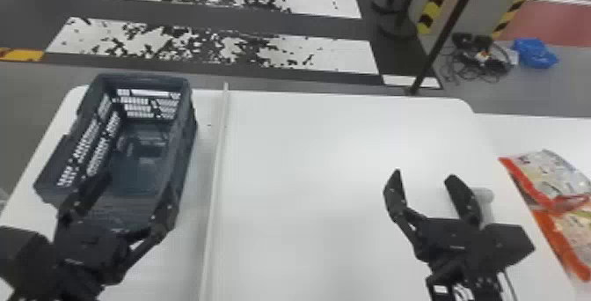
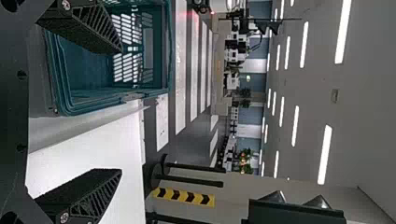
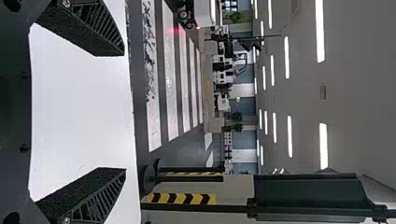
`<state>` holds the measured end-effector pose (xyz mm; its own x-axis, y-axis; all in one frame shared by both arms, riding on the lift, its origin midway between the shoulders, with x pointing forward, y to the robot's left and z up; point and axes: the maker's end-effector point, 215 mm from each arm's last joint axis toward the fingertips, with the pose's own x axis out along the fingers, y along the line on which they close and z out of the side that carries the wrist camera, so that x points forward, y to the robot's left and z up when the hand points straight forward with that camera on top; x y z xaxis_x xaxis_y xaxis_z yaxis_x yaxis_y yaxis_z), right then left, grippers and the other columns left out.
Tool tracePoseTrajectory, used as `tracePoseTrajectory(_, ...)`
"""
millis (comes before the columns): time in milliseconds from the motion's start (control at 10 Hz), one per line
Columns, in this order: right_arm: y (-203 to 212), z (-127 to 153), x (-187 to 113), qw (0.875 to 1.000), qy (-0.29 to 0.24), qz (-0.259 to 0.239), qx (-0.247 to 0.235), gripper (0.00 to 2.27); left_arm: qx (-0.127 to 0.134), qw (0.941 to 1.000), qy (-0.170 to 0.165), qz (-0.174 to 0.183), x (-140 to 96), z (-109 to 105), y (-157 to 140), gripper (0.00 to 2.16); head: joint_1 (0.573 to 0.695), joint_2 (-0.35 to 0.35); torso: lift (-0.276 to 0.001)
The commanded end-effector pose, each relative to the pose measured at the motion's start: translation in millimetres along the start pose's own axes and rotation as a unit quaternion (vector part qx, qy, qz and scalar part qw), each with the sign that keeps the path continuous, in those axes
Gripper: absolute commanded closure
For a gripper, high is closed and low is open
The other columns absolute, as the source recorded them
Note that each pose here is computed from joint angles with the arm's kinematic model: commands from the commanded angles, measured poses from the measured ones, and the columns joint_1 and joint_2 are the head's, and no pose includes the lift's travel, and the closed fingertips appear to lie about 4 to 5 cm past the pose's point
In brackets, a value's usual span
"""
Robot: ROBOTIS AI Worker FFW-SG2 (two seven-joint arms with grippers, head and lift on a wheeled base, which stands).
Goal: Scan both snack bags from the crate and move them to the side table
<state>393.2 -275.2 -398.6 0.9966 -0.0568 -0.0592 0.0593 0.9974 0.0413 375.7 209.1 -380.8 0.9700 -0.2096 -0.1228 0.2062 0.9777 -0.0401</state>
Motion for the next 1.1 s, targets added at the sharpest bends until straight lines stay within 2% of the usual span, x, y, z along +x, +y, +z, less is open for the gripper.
tracePoseTrajectory(0, 9.4, -7.2, -5.0, 1.0, 0.008, 0.004, -0.016, 0.04, -0.004, 1.0, 0.0, 0.001, 1.2, -0.7, -4.3, 0.08, 0.695, -0.102, -0.075)
tracePoseTrajectory(500, 16.3, -14.9, -15.7, 1.0, 0.013, 0.011, -0.016, 0.04, -0.006, 0.9997, -0.019, 0.012, 5.5, 5.5, -5.0, 0.08, 0.695, -0.088, -0.075)
tracePoseTrajectory(1000, 18.5, -10.1, -13.0, 1.0, 0.007, 0.01, -0.013, 0.04, -0.008, 0.9997, -0.018, 0.017, 8.8, 3.1, -2.8, 0.08, 0.695, -0.081, -0.075)
